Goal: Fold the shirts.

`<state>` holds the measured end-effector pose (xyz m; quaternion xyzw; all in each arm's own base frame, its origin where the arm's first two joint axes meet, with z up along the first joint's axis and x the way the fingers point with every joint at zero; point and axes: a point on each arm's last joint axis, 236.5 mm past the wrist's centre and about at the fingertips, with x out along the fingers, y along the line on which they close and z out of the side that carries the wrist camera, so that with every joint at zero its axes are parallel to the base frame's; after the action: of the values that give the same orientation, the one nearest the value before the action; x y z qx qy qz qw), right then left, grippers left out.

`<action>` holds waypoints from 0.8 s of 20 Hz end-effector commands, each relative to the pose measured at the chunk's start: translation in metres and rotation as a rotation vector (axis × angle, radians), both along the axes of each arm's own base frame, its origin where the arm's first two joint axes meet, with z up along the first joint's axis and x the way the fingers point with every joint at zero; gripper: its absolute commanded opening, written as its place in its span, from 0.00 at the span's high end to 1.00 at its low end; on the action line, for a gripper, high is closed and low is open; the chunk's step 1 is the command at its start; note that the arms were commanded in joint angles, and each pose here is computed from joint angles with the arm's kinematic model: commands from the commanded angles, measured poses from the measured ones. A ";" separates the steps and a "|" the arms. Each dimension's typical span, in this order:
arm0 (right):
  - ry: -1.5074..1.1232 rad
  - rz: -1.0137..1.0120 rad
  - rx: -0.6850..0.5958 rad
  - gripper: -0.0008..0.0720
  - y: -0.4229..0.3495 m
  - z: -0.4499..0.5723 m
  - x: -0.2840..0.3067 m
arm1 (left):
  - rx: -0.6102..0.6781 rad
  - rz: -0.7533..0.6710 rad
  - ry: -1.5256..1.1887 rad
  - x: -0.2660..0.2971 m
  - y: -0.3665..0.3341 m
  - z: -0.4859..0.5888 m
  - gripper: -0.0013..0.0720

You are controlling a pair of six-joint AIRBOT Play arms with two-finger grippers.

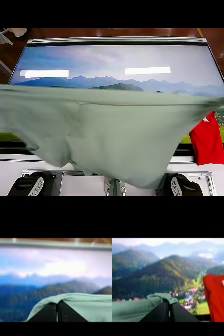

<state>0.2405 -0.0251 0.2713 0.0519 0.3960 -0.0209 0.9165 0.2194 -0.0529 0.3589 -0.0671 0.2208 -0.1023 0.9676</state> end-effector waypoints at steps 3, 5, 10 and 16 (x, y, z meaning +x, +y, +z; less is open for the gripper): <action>0.369 0.015 0.143 0.91 -0.009 -0.146 0.075 | -0.095 0.069 0.387 0.095 0.013 -0.170 0.94; 0.329 0.046 0.141 0.91 0.001 -0.181 0.134 | -0.190 0.084 0.376 0.151 0.008 -0.194 0.94; 0.036 -0.043 0.172 0.91 0.018 -0.226 0.266 | -0.344 0.114 0.324 0.264 0.006 -0.251 0.94; -0.298 -0.118 0.220 0.91 0.024 -0.220 0.346 | -0.250 0.131 0.294 0.317 0.013 -0.314 0.94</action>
<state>0.5442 0.0003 0.0406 0.1526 0.3523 -0.0088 0.9233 0.5066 -0.0458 0.0691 -0.2367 0.3660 -0.0661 0.8976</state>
